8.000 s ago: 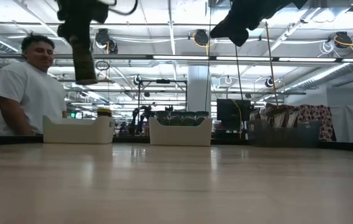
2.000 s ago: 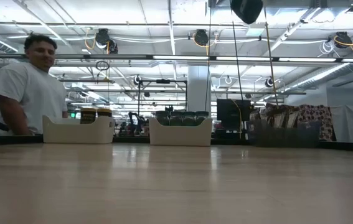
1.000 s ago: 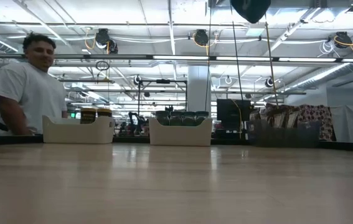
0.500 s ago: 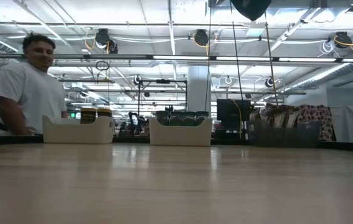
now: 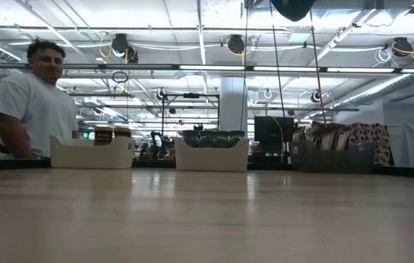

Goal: Sort spices by type
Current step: Put the left yellow seasoning bottle into the left white bin

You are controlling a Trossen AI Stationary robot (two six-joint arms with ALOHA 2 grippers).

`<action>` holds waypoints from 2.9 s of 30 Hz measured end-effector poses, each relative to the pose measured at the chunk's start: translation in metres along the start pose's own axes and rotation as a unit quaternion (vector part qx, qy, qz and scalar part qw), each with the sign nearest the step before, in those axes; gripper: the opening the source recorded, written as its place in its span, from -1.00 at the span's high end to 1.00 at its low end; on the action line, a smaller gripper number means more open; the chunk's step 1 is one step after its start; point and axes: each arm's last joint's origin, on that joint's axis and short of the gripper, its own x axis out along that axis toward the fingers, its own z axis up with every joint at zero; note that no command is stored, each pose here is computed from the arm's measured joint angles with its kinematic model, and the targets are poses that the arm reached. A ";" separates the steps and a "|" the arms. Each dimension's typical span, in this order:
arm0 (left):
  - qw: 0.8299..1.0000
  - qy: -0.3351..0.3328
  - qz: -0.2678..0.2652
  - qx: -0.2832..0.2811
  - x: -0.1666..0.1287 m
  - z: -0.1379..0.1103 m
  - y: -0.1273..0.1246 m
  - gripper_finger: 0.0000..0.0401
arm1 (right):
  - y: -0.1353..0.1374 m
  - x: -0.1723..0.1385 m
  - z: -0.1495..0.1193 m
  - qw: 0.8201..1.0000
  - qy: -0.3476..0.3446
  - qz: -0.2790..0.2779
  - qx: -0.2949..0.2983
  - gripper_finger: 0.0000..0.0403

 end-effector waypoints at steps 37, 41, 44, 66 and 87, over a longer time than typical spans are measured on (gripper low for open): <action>0.962 -0.123 0.039 -0.239 -0.131 0.060 0.242 -0.09 | -0.061 -0.007 0.020 0.997 0.004 0.006 -0.072 1.00; 0.951 -0.102 0.064 -0.285 -0.132 0.060 0.280 -0.09 | -0.080 -0.012 0.022 0.996 0.020 0.019 -0.089 1.00; 0.940 -0.092 0.075 -0.319 -0.133 0.058 0.307 -0.09 | -0.096 -0.017 0.022 0.994 0.034 0.017 -0.101 1.00; 0.865 -0.038 0.154 -0.476 -0.143 -0.019 0.461 -0.09 | -0.154 -0.043 0.032 0.998 0.016 -0.003 -0.064 1.00; 0.857 0.037 0.136 -0.496 -0.103 -0.036 0.528 -0.09 | -0.161 -0.047 0.033 0.999 0.010 -0.015 -0.040 1.00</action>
